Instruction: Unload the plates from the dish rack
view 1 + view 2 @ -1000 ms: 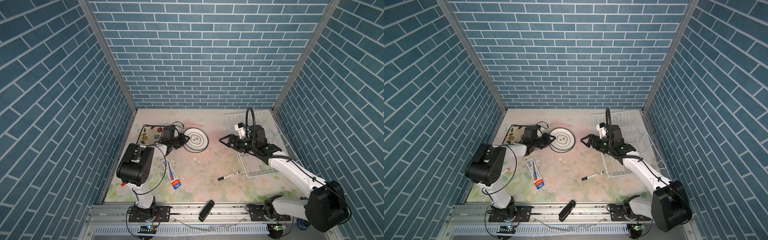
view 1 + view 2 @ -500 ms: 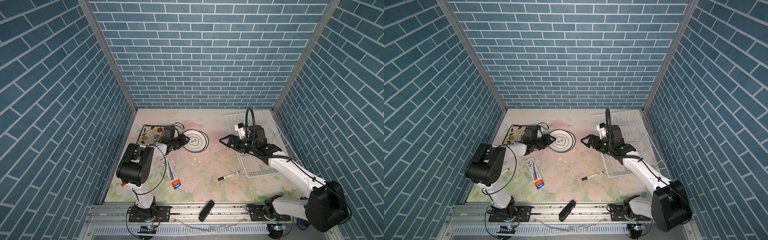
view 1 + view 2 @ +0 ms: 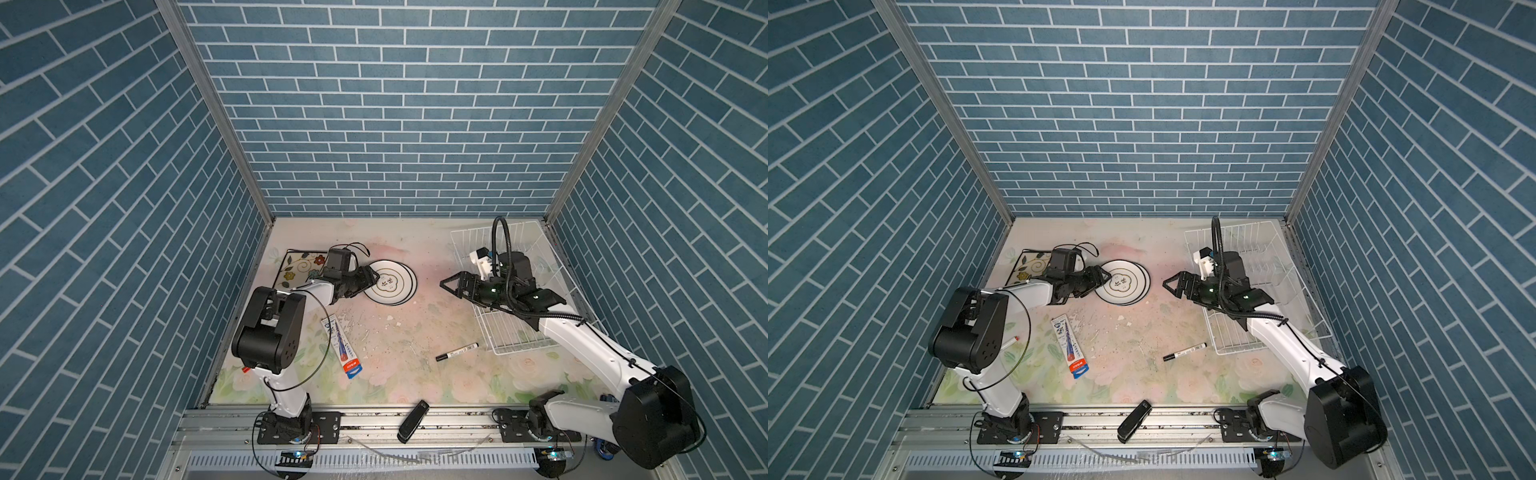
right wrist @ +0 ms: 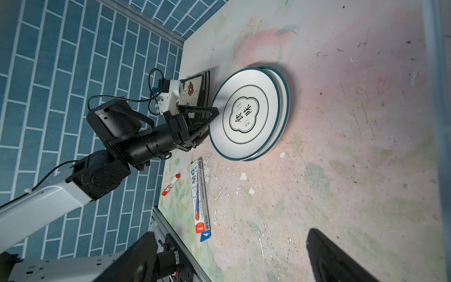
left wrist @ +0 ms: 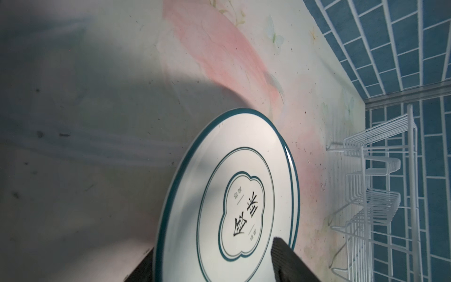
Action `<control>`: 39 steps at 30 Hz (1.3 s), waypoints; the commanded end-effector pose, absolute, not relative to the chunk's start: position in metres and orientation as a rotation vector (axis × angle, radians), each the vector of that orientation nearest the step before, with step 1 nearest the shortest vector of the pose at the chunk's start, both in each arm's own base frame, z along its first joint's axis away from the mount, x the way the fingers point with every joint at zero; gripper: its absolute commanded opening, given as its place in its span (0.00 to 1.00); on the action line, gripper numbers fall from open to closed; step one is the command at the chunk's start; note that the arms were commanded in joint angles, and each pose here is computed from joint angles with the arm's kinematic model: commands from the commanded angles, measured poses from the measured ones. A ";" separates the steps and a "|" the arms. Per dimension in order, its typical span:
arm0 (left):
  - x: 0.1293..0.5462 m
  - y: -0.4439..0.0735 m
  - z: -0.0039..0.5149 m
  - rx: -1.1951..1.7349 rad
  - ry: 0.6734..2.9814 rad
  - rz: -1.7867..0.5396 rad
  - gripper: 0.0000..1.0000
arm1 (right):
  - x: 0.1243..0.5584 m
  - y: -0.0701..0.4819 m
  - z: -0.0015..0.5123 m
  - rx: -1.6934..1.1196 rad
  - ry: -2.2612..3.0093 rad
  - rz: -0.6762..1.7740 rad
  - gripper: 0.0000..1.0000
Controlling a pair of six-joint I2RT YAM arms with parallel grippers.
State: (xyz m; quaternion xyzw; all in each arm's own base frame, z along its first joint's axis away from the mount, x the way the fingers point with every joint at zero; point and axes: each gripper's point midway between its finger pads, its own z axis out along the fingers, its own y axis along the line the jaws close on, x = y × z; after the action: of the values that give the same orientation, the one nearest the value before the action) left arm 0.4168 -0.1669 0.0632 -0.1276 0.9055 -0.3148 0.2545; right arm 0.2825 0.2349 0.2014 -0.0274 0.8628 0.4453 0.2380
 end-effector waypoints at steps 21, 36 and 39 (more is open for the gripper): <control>0.413 -0.173 0.063 -0.201 2.608 -0.697 0.77 | 0.280 0.221 0.223 -0.113 2.288 1.195 0.97; 0.410 -0.151 0.104 -0.159 2.486 -0.509 0.87 | 0.284 0.192 0.217 -0.012 2.270 1.084 0.98; 0.408 -0.142 0.126 -0.117 2.415 -0.456 0.99 | 0.292 0.170 0.213 0.083 2.248 0.968 0.99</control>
State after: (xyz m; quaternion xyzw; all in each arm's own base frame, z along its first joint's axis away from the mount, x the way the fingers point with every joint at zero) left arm 0.4066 -0.1538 0.1054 -0.0591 0.9329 -0.2047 0.2903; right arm 0.2866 0.1910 0.2239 0.0086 0.8543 0.4174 0.3097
